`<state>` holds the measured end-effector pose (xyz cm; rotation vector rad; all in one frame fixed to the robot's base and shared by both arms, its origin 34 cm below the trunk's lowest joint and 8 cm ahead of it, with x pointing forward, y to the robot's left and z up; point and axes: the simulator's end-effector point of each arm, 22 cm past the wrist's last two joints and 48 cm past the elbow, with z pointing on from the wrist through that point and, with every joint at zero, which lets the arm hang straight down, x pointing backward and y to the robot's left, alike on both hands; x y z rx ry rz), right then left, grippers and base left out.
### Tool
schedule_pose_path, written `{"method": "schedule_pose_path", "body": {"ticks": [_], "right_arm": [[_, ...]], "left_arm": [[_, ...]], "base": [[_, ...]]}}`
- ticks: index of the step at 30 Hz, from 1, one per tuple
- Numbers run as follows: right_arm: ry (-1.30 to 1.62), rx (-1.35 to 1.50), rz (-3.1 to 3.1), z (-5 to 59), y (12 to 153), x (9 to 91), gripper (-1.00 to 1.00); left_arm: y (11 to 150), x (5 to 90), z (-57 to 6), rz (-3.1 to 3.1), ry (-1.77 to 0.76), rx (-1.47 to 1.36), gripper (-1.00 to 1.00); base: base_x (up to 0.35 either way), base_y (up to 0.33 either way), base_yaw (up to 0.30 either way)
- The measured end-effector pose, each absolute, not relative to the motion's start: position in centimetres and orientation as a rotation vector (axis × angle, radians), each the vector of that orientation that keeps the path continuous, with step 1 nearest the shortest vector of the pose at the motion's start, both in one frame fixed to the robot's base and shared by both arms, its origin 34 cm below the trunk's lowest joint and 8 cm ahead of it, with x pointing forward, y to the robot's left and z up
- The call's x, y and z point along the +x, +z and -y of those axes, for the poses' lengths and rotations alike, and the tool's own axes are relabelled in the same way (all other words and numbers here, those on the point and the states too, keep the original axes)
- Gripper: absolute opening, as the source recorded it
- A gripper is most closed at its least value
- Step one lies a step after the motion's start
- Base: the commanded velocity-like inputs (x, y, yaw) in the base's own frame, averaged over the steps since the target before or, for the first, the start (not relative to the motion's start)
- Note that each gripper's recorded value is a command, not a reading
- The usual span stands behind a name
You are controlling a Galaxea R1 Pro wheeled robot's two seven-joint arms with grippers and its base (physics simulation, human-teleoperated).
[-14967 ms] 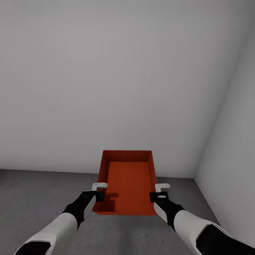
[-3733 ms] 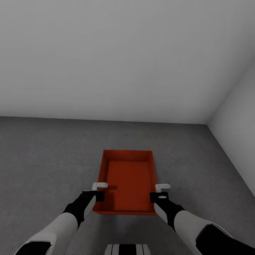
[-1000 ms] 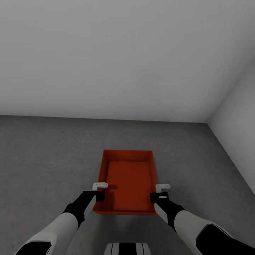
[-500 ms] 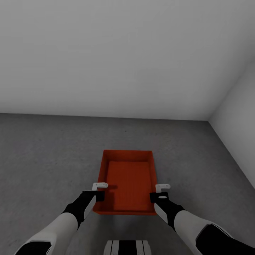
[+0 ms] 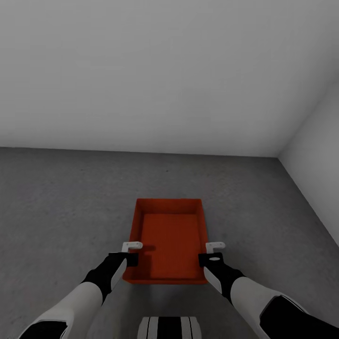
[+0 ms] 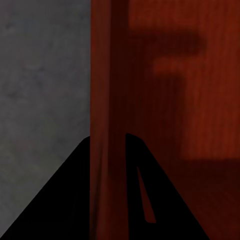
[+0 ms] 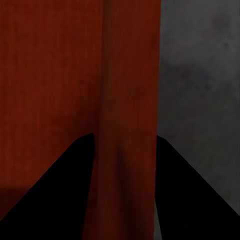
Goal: Move the two storage containers from the living room to the garage. In the garage, place one container on the floor and stack the other container on top of it (either order is fine).
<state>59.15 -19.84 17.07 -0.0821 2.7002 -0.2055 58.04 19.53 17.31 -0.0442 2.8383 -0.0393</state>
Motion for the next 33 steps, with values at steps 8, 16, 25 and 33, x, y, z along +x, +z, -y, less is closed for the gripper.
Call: {"method": "schedule_pose_path", "body": {"ticks": [8, 16, 25, 33], "right_arm": [[-0.206, -0.082, -2.700, 19.8, 17.1, 59.2, -1.00], [-0.206, -0.082, -2.700, 19.8, 17.1, 59.2, -1.00], [-0.206, -0.083, -2.701, 19.8, 17.1, 59.2, -1.00], [-0.317, -0.075, -2.672, 21.8, 16.9, 58.7, 1.00]], "left_arm": [[17.3, 58.0, -19.5, -2.838, -0.039, -0.044, -1.00], [17.3, 58.0, -19.5, -2.838, -0.039, -0.044, -1.00], [17.3, 58.0, -19.5, -2.839, -0.040, -0.044, -1.00], [16.8, 57.1, -17.9, -2.863, -0.063, -0.039, 1.00]], "base": [[0.000, 0.000, 0.000], [0.000, 0.000, 0.000], [0.000, 0.000, 0.000], [0.000, 0.000, 0.000]]}}
